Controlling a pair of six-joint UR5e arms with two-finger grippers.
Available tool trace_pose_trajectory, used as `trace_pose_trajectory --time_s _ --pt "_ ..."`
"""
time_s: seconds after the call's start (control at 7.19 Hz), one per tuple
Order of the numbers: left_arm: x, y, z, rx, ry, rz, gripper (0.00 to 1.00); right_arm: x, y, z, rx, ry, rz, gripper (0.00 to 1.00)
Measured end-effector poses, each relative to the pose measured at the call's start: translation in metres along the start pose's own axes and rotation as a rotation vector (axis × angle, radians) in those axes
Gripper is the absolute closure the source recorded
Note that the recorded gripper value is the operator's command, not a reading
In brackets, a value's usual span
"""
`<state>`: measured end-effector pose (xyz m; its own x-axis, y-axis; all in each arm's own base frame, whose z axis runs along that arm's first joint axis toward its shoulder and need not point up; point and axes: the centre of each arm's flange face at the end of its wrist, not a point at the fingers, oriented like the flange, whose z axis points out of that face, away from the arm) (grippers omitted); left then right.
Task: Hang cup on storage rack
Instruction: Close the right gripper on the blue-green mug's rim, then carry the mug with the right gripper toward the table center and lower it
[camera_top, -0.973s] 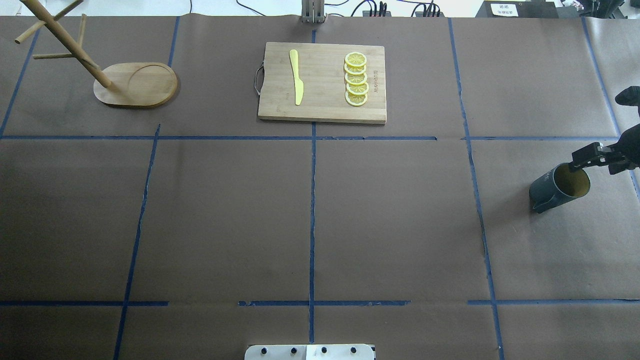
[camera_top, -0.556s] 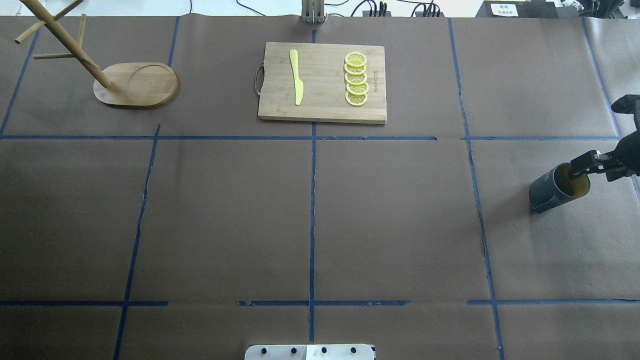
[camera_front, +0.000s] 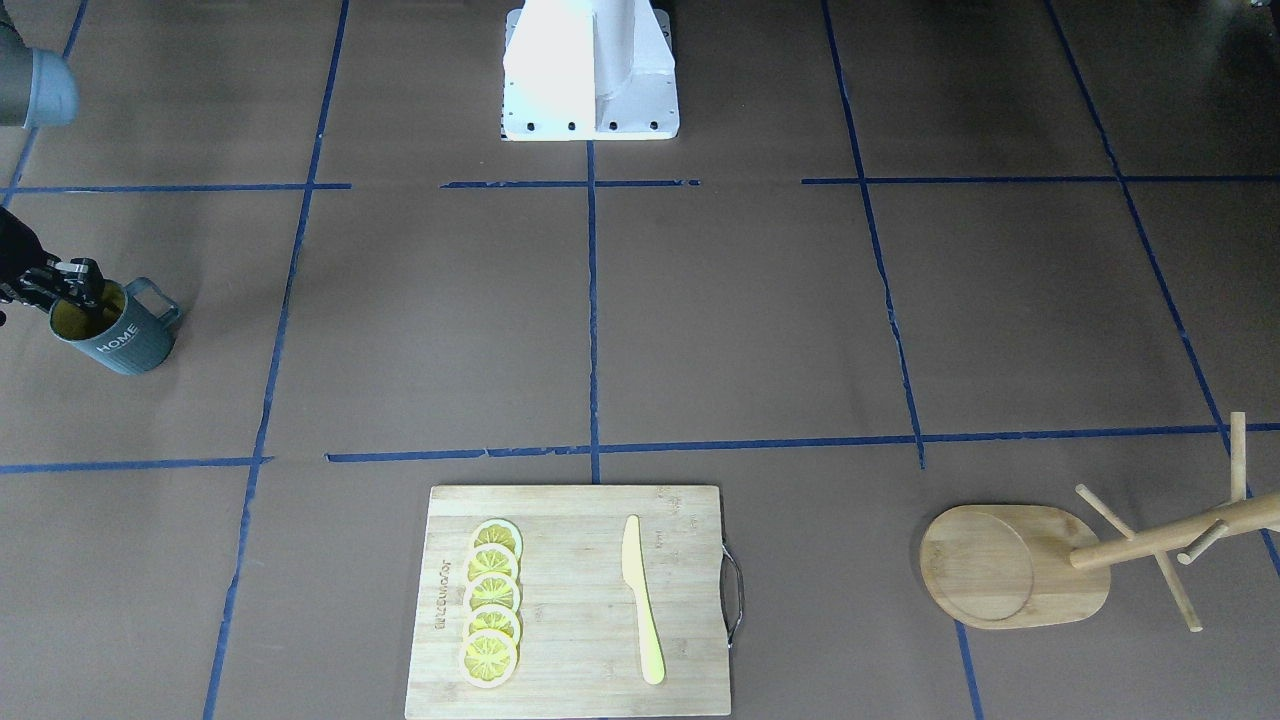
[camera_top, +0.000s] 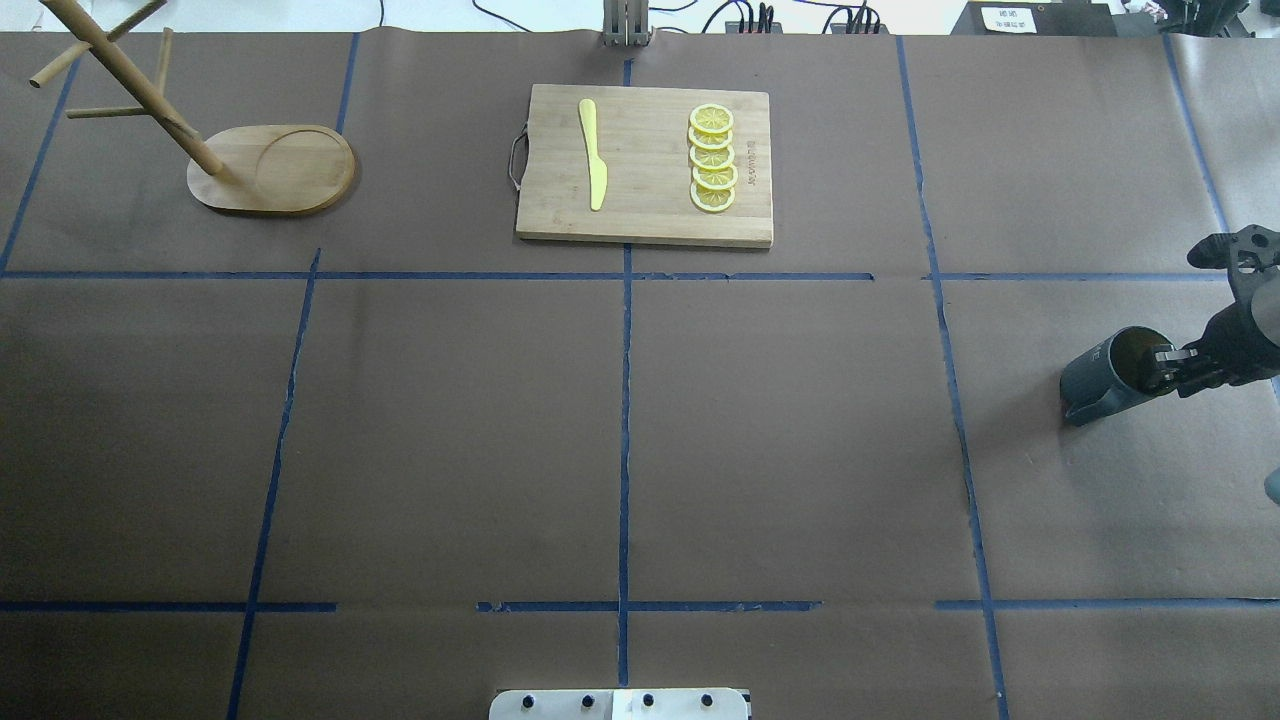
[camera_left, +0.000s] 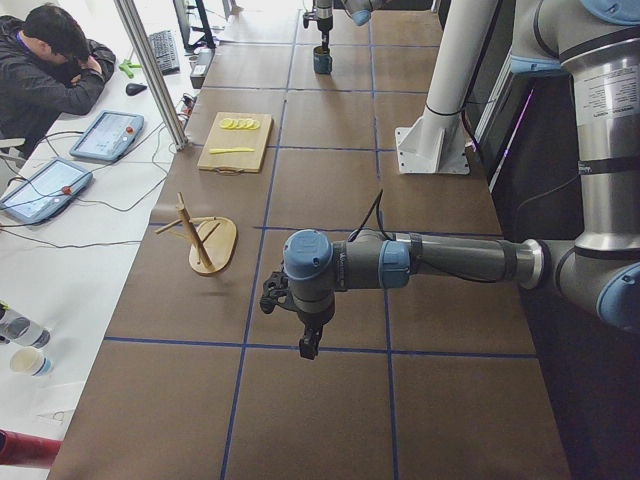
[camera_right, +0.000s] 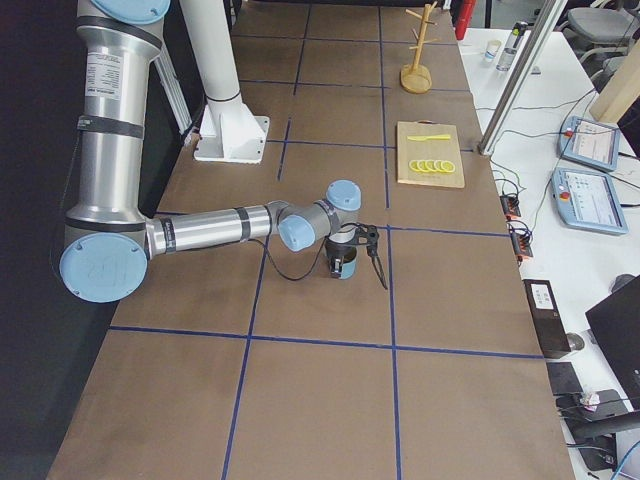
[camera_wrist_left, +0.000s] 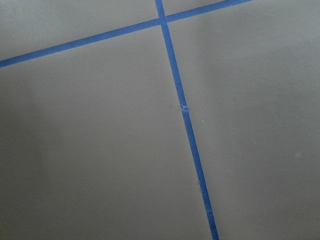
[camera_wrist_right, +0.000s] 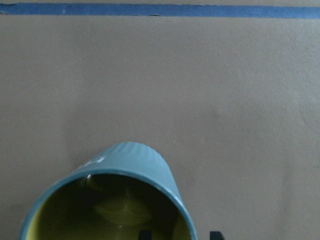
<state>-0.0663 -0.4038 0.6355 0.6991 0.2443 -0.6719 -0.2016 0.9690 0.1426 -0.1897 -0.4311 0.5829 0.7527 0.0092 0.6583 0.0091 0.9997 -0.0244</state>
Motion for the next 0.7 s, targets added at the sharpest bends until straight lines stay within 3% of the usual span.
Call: trace_pose_trajectory --time_s 0.14,0.42,0.7 --pt "0.0 0.0 0.0 0.001 0.0 0.001 0.0 -0.002 0.001 0.002 -0.004 0.0 -0.004 0.89" --pt "0.0 0.0 0.0 0.002 0.0 0.002 0.0 -0.008 -0.002 0.001 -0.001 -0.006 -0.013 1.0" --pt "0.0 -0.001 0.0 0.001 0.0 0.003 0.0 -0.027 -0.011 -0.01 0.017 -0.033 -0.03 1.0"
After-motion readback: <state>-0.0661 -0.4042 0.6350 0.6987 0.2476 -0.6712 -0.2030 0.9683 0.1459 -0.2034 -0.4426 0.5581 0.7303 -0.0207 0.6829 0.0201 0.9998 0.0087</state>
